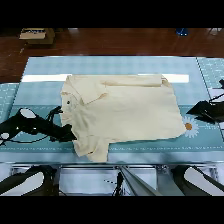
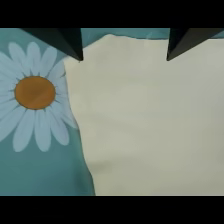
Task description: Fold the shirts.
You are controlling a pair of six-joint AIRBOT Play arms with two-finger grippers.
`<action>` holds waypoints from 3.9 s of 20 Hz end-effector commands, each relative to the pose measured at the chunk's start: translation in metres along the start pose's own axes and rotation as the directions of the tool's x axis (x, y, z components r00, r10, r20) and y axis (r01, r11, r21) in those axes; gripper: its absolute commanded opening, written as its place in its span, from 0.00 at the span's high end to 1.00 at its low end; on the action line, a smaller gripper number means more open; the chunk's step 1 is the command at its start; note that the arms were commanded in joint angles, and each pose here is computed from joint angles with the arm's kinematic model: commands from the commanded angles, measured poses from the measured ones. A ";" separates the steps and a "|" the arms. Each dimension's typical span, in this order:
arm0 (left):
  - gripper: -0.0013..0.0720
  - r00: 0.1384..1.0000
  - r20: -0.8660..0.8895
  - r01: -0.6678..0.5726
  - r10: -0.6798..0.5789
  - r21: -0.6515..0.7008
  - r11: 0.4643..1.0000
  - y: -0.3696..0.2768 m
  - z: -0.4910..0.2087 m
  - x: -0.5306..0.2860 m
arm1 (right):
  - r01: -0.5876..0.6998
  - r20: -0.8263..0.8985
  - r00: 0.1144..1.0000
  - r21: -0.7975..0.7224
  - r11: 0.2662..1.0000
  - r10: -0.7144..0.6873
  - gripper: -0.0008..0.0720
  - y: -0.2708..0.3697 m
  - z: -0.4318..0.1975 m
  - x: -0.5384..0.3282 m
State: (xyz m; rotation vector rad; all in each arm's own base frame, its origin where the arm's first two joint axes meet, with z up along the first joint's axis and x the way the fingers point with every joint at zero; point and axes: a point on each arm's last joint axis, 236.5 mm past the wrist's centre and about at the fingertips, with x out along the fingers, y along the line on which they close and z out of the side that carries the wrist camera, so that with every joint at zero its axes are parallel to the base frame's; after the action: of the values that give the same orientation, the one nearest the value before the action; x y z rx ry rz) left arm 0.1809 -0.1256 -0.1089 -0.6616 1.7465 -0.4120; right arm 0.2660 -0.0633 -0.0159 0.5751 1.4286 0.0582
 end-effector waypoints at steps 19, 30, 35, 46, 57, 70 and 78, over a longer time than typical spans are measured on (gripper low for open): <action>0.95 0.980 0.110 0.151 -0.166 0.134 0.979 -0.051 0.030 -0.014 | -0.271 0.081 0.962 0.205 0.941 0.259 0.95 0.026 -0.034 0.082; 0.96 0.063 0.772 -0.661 -0.633 0.507 0.553 -0.343 -0.113 -0.461 | 0.083 0.762 0.093 -0.647 0.758 0.640 0.95 0.290 -0.025 -0.401; 0.96 0.022 0.840 -0.619 -0.542 0.437 0.653 -0.327 -0.203 -0.471 | 0.298 0.925 0.077 -0.377 0.877 0.371 0.95 0.276 -0.096 -0.440; 0.96 0.176 0.952 -0.587 -0.252 0.307 0.749 -0.255 -0.226 -0.426 | 0.441 0.959 0.271 -0.205 0.874 0.088 0.95 0.234 -0.150 -0.409; 0.96 0.649 0.758 -0.449 0.069 0.308 0.839 -0.185 0.021 -0.341 | 0.198 0.330 0.941 -0.367 0.909 -0.071 0.95 0.143 0.012 -0.207; 0.95 0.727 0.685 -0.295 0.053 0.242 0.924 -0.115 0.284 -0.218 | 0.154 0.552 0.831 -0.353 0.923 0.072 0.95 0.194 0.259 -0.014; 0.95 0.650 0.759 -0.359 0.050 0.249 0.900 -0.103 0.334 -0.201 | 0.131 0.489 0.872 -0.280 0.951 0.024 0.95 0.166 0.272 0.052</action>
State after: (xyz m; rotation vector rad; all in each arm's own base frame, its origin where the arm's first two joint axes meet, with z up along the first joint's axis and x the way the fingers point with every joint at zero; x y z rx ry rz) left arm 0.5476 -0.0587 0.0270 -0.2713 0.9141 -0.2599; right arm 0.5787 0.0066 0.0355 0.2379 0.8750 0.0929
